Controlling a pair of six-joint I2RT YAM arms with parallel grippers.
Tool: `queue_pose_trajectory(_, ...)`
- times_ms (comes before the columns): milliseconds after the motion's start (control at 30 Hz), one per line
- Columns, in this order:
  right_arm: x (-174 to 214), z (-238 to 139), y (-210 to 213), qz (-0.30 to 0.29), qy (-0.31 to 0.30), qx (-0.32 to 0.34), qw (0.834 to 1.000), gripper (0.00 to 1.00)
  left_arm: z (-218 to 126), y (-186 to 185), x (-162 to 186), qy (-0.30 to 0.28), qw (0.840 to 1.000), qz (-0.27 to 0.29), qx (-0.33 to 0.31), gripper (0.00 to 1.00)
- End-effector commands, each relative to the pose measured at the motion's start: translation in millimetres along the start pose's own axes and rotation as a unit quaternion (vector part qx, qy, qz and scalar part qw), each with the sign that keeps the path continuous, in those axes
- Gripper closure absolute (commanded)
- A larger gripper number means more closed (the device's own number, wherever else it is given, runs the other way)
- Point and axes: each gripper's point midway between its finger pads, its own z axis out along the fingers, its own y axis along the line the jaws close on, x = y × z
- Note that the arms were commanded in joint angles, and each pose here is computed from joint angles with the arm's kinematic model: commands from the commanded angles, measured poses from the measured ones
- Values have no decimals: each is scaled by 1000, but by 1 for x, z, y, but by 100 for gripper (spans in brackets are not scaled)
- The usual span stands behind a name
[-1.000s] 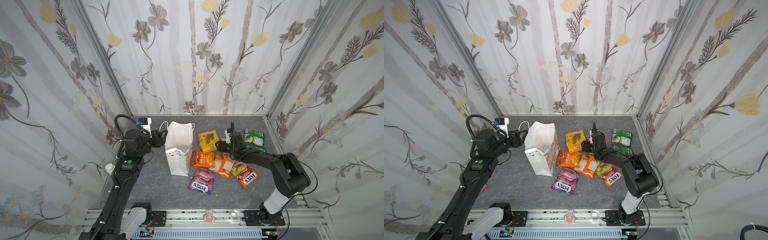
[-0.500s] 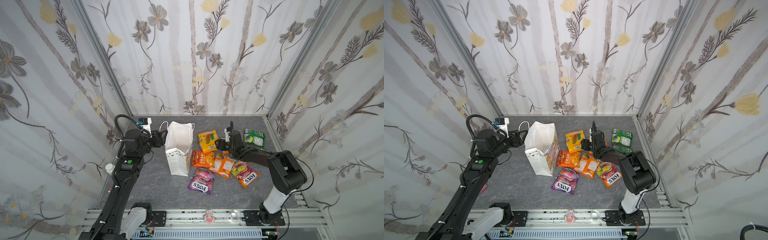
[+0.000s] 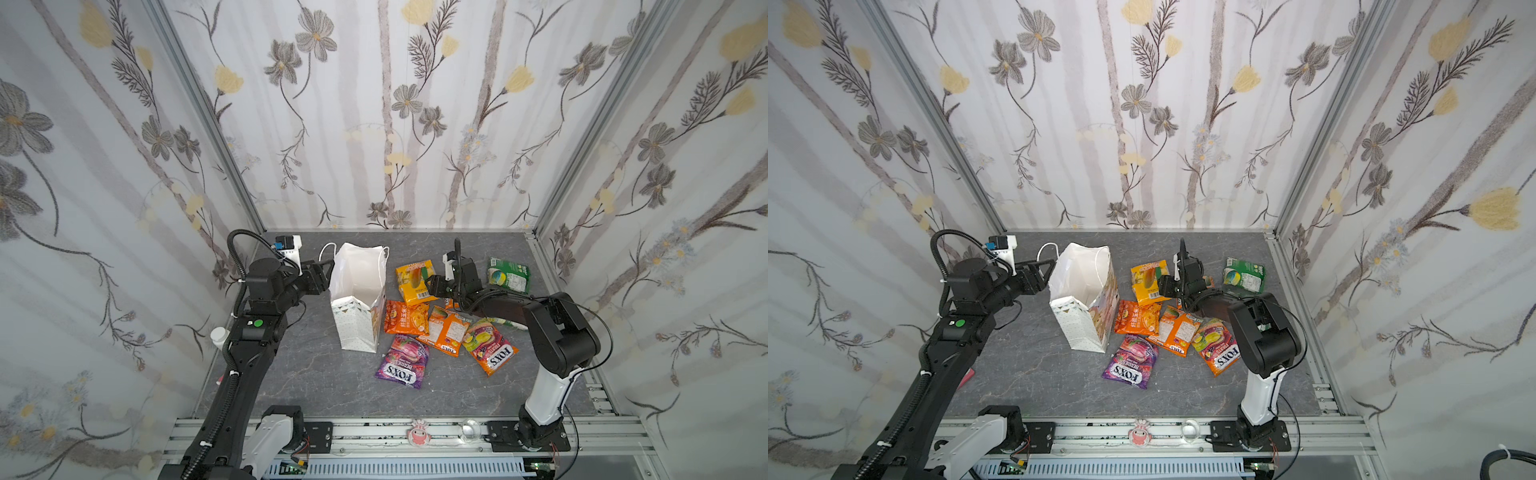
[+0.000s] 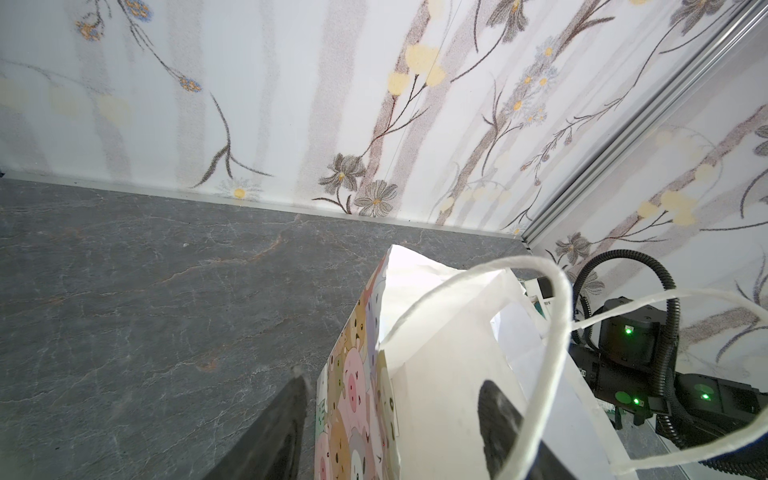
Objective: Place the snacks into the paper bag
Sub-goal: 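Lower the right gripper onto the yellow mango gummy bag and close it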
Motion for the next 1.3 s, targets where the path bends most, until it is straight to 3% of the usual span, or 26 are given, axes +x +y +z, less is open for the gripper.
queue_pose_trajectory(0, -1, 2, 3, -4, 3, -7, 1000, 37, -1, -4, -9, -15, 1000, 3, 8, 35)
queue_pose_trajectory(400, 0, 2, 0, 0, 5, 3, 1000, 60, 1, -5, -6, -10, 1000, 0, 15, 34)
queue_pose_trajectory(667, -1, 1, 0, 2, 4, 4, 1000, 87, 1, -4, -6, -10, 1000, -2, 13, 33)
queue_pose_trajectory(867, 0, 1, -1, 2, 3, 5, 1000, 99, 1, -4, -6, -9, 1000, -2, 13, 33)
queue_pose_trajectory(1267, -1, -10, 3, 5, -4, 2, 1000, 100, 2, -5, -4, -5, 1000, -3, 18, 31)
